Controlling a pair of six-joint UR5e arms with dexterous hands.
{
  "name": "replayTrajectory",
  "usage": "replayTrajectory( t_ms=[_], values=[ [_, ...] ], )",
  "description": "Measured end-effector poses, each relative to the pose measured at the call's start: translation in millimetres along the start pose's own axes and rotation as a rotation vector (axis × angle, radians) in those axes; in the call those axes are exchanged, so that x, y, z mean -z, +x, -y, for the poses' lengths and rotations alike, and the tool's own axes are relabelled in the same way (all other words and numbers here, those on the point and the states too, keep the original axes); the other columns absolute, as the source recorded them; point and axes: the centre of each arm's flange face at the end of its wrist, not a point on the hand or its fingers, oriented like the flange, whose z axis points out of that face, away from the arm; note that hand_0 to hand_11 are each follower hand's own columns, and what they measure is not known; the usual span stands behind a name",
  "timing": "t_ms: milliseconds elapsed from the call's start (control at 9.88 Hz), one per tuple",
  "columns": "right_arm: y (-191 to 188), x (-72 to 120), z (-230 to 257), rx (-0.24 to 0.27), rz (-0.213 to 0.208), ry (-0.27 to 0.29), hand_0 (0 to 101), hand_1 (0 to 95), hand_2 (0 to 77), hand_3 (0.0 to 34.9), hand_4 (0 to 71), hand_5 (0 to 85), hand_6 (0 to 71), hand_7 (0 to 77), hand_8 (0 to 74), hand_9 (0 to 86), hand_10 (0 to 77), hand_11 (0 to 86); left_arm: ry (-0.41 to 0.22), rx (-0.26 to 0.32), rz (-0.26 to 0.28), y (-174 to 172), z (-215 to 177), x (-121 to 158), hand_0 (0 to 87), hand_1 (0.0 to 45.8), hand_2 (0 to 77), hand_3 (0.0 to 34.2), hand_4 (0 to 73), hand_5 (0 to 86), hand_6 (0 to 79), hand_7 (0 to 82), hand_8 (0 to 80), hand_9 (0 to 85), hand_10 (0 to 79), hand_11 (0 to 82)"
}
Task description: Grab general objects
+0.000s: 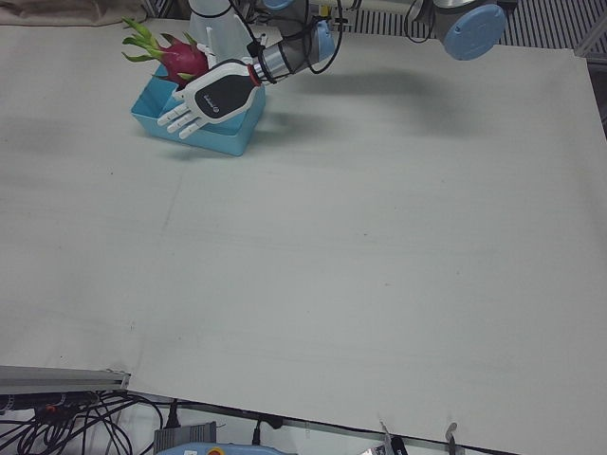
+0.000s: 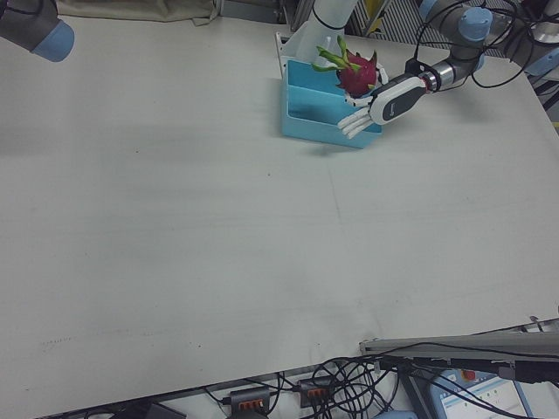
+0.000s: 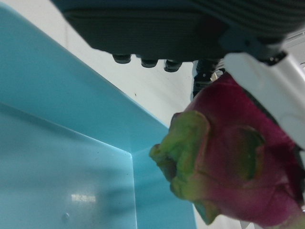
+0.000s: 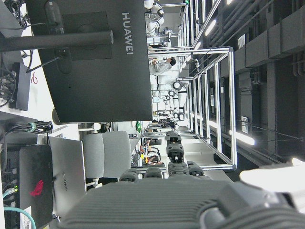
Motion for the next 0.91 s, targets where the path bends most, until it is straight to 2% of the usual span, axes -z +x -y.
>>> replayTrajectory(
  t_ms=[101,203,304,405,506,709,810,911],
  values=[
    [0,0.0,0,0.000,0.000,0.000,0,4.9,1.6,0.0,0.0,0.0,0.0,0.0,0.0,1.6,0.0,1.1,0.006,-0.001,0.003,-3,4,3,53.6,0.0,26.2,3.2,19.6,45.8,0.5,3.8,1.1,1.1,0.0,0.5],
    [0,0.0,0,0.000,0.000,0.000,0,4.9,1.6,0.0,0.0,0.0,0.0,0.0,0.0,1.6,0.0,1.1,0.014,-0.003,0.006,-5,9,7,53.4,0.0,9.3,13.1,0.5,30.5,0.5,3.8,1.1,1.1,0.0,0.5],
    [0,0.0,0,0.000,0.000,0.000,0,4.9,1.6,0.0,0.0,0.0,0.0,0.0,0.0,1.6,0.0,1.1,0.023,-0.004,0.009,-7,14,11,52.6,0.0,2.2,16.8,0.0,16.4,0.5,3.8,1.1,1.1,0.0,0.5],
    [0,0.0,0,0.000,0.000,0.000,0,4.9,1.6,0.0,0.0,0.0,0.0,0.0,0.0,1.6,0.0,1.1,0.035,-0.009,0.007,-4,21,14,52.6,0.0,2.2,16.8,0.0,16.4,0.5,3.8,1.1,1.1,0.0,0.5],
    [0,0.0,0,0.000,0.000,0.000,0,4.9,1.6,0.0,0.0,0.0,0.0,0.0,0.0,1.6,0.0,1.1,0.054,-0.017,-0.008,5,32,19,52.4,0.0,1.6,21.2,0.0,2.2,0.5,3.8,1.1,1.1,0.0,0.5],
    [0,0.0,0,0.000,0.000,0.000,0,4.9,1.6,0.0,0.0,0.0,0.0,0.0,0.0,1.6,0.0,1.1,0.086,-0.042,-0.043,35,65,36,52.4,0.0,1.6,20.9,0.0,2.2,0.5,3.8,1.1,1.1,0.0,0.5],
    [0,0.0,0,0.000,0.000,0.000,0,4.9,1.6,0.0,0.0,0.0,0.0,0.0,0.0,1.6,0.0,1.1,0.104,-0.055,-0.063,50,95,49,52.2,0.0,1.6,17.8,0.0,2.2,0.0,3.3,1.1,0.0,0.0,0.5],
    [0,0.0,0,0.000,0.000,0.000,0,4.9,1.6,0.0,0.0,0.0,0.0,0.0,0.0,1.6,0.0,1.1,0.133,-0.053,-0.097,62,133,67,52.2,0.0,1.6,17.8,0.0,2.2,0.0,3.3,1.1,0.0,0.0,0.5]
  ],
)
